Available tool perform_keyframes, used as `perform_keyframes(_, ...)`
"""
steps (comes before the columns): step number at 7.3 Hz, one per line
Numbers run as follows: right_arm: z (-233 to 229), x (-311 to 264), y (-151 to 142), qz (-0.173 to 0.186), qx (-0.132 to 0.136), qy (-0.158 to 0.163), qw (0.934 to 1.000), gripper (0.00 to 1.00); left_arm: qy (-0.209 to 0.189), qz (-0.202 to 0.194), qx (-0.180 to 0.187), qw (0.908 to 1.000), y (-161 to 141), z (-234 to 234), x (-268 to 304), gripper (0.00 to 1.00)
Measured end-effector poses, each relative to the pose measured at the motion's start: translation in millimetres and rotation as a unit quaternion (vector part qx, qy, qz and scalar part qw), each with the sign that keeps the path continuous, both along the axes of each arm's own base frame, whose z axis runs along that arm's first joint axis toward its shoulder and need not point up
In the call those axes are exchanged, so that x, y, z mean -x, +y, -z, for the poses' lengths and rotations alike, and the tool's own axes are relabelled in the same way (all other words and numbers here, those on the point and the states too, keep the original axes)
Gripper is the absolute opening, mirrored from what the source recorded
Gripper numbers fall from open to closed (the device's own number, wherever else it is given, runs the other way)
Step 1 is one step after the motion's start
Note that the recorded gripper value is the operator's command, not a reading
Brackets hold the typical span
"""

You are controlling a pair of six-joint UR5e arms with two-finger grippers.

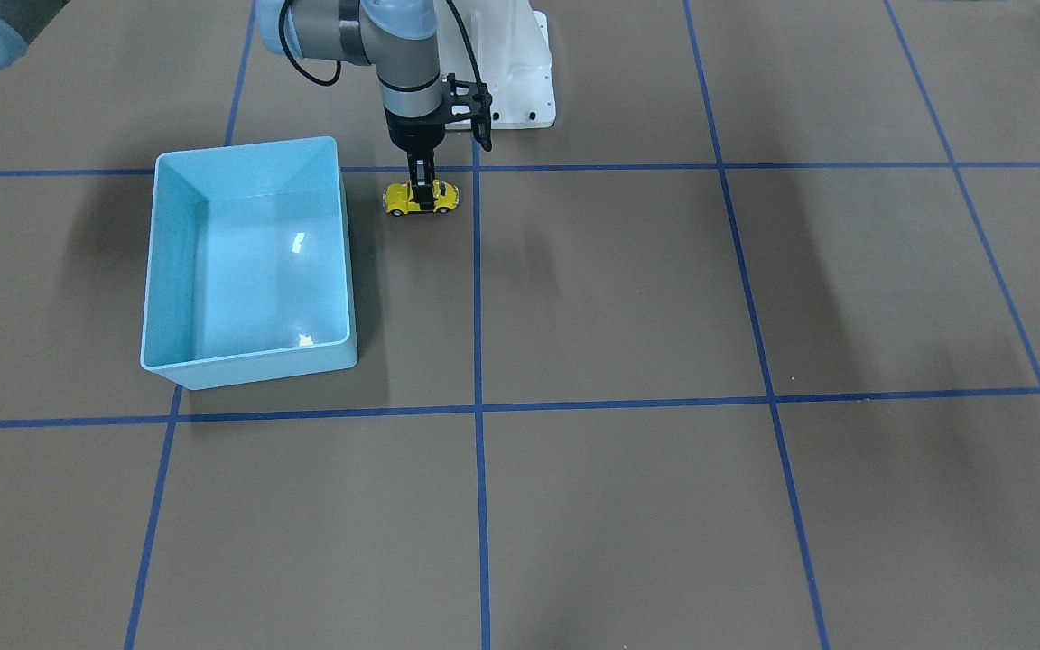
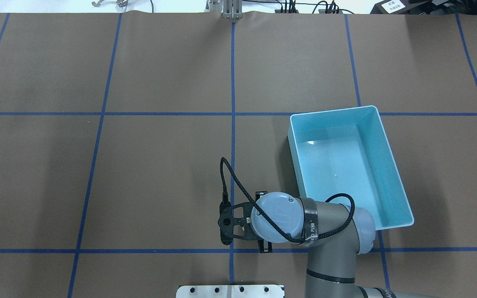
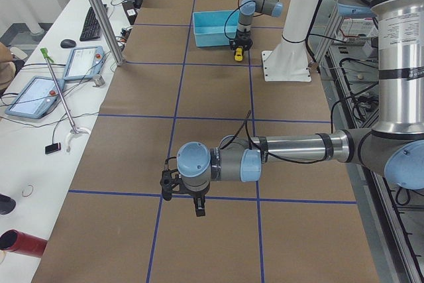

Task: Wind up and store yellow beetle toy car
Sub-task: 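Lift the car with the right gripper and carry it into the blue bin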

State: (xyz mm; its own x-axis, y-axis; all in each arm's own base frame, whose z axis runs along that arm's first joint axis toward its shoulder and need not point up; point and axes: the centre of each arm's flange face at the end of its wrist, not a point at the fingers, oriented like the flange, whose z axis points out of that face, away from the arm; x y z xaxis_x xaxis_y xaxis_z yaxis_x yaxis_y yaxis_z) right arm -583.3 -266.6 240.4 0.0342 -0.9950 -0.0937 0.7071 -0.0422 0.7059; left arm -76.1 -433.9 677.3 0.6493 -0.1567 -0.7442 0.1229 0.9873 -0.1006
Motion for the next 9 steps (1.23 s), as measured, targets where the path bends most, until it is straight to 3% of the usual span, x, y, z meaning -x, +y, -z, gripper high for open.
perform_keyframes(2, 34.5, -23.1, -13.4, -0.01, 0.002, -0.019, 0.9998, 0.0, 0.0, 0.001, 0.001, 1.0, -0.4, 0.5, 0.0, 1.0)
perform_keyframes(3, 61.0, -37.7, -33.7, -0.016, 0.007, -0.03, 0.9994, 0.0, 0.0, 0.001, 0.001, 1.0, -0.3, 0.3, 0.0, 1.0)
perform_keyframes(5, 104.0, -93.1, -103.4, -0.006, -0.011, -0.023, 0.9997, 0.0, 0.002, 0.001, 0.0, 1.0, -0.9, 1.4, -0.3, 1.0)
perform_keyframes(7, 91.2, -161.5, -163.7, 0.023, -0.044, 0.012, 0.9987, 0.0, 0.003, 0.001, 0.0, 1.0, -1.3, 2.3, -1.0, 1.0)
perform_keyframes(9, 32.9, -202.4, -181.3, 0.053, -0.063, 0.041, 0.9958, 0.0, 0.004, 0.001, 0.0, 1.0, -0.9, 2.1, -1.1, 1.0)
